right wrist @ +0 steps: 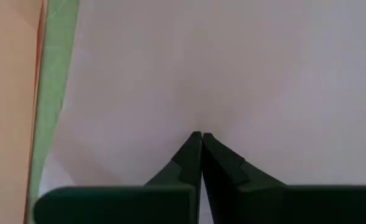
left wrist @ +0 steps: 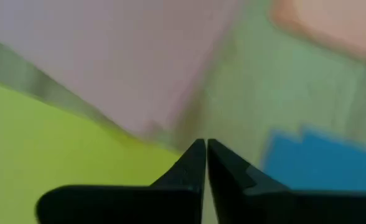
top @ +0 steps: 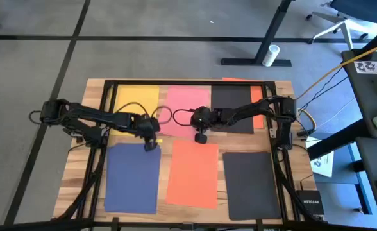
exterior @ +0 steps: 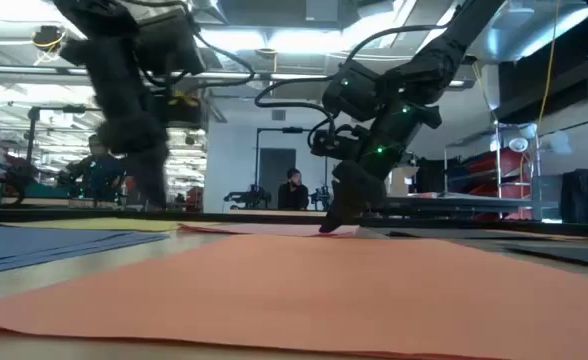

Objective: Organize paper
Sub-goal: Stack the yellow paper on top of the stacked yellow papers

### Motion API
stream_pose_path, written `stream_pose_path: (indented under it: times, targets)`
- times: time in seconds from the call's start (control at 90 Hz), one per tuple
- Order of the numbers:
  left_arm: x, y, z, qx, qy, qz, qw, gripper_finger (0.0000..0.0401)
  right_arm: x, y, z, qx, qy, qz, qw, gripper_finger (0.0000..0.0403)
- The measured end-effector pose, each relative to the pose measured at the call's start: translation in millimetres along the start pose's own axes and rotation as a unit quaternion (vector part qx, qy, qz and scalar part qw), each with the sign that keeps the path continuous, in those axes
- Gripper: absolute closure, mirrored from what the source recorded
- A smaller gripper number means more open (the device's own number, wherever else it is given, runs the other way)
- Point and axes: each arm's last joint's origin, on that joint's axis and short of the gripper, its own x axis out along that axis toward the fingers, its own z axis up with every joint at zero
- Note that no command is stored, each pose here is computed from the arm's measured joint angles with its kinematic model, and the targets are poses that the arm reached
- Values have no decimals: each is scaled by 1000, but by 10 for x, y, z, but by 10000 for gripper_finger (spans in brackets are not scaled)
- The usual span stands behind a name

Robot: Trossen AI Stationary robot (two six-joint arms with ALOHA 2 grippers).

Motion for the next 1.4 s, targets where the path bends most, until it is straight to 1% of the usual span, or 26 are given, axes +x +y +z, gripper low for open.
stream_pose_path:
  times: [0.1,0.156,0.3,0.5,0.767,1.044,1.178,1.4]
  targets:
    - [36,-66,-48,1,13,-2,1000,401,0,-1,0,0,0,0,1000,403]
    - [62,-62,-67,-8,13,3,1000,401,0,0,0,0,0,0,1000,403]
    - [132,35,-114,-47,2,42,998,401,0,-1,0,0,0,0,1000,403]
    - [199,118,-163,-72,-7,50,996,401,0,0,1,-1,0,0,1000,403]
    - [206,174,-153,-83,-12,68,994,401,0,0,0,-1,0,0,1000,403]
    - [206,177,-155,-82,-13,72,994,401,0,-1,0,-1,0,0,1000,403]
    - [206,184,-156,-80,-15,85,993,401,0,0,0,-1,0,0,1000,403]
    - [204,183,-154,-80,-17,85,993,401,0,0,0,-1,0,0,1000,403]
